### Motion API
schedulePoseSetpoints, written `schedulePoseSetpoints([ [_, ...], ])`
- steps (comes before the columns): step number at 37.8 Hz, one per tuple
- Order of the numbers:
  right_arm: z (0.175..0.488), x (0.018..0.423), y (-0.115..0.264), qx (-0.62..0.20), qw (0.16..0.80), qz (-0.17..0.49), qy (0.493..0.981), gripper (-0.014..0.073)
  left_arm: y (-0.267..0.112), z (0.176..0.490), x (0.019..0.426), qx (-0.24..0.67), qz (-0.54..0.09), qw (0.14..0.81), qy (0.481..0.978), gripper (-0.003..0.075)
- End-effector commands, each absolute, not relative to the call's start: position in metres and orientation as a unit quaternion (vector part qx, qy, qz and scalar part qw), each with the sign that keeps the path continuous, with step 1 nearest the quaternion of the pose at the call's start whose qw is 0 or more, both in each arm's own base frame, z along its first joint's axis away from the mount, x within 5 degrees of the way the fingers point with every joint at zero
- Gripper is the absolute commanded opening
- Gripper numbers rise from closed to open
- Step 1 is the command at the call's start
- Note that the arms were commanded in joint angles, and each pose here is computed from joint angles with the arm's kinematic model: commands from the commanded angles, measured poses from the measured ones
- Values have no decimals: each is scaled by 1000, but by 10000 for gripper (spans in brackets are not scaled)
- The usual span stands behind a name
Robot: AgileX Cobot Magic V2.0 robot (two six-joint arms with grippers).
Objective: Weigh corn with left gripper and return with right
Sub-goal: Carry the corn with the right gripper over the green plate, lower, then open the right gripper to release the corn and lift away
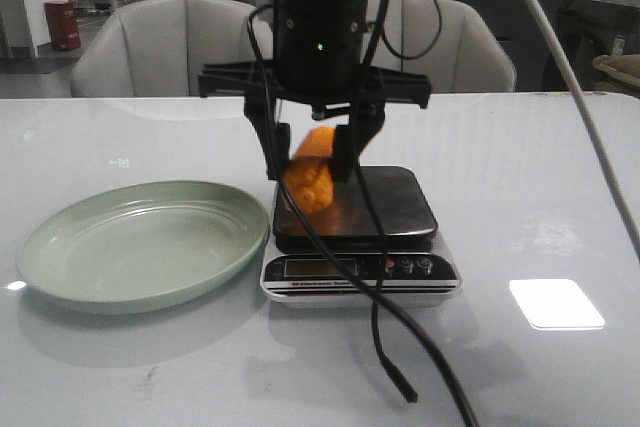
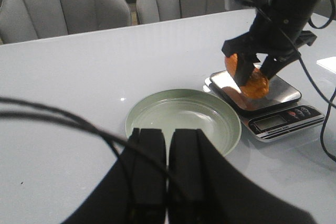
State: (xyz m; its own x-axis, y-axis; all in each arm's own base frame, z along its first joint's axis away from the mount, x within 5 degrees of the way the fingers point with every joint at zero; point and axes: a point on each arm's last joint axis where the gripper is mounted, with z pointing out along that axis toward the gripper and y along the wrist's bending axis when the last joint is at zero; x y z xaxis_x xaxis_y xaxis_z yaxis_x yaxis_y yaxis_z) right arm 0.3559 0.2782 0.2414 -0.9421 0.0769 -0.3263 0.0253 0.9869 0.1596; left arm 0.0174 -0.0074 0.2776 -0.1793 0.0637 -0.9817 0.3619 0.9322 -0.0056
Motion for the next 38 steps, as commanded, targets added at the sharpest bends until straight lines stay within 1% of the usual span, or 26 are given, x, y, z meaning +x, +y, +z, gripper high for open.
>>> schedulePoseSetpoints([
  [1, 300, 345, 292, 3, 237, 131, 963, 195, -6, 292, 12, 131, -134, 669, 719, 121],
  [4, 311, 336, 309, -13, 252, 160, 954, 195, -6, 292, 12, 131, -134, 669, 719, 121],
  [7, 311, 324, 328, -34, 255, 182, 949, 195, -6, 292, 12, 131, -134, 669, 719, 121],
  [11, 297, 315, 350, -58, 254, 192, 946, 197, -6, 292, 12, 131, -134, 669, 719, 121],
  [15, 280, 316, 359, -65, 245, 187, 949, 209, -6, 292, 12, 131, -134, 669, 719, 121],
  [20, 258, 319, 364, -64, 223, 172, 958, 328, -6, 292, 12, 131, -134, 669, 719, 121],
  [24, 245, 320, 369, -59, 209, 176, 960, 447, -6, 292, 12, 131, -134, 669, 719, 121],
  [28, 238, 321, 372, -56, 204, 182, 960, 511, -6, 292, 12, 131, -134, 669, 719, 121],
  [30, 240, 322, 373, -56, 209, 187, 958, 514, -6, 292, 12, 131, -134, 669, 719, 121],
  [33, 253, 326, 367, -49, 216, 191, 956, 514, -6, 292, 12, 131, -134, 669, 719, 121],
  [38, 295, 333, 346, -55, 238, 186, 952, 514, -6, 292, 12, 131, -134, 669, 719, 121],
])
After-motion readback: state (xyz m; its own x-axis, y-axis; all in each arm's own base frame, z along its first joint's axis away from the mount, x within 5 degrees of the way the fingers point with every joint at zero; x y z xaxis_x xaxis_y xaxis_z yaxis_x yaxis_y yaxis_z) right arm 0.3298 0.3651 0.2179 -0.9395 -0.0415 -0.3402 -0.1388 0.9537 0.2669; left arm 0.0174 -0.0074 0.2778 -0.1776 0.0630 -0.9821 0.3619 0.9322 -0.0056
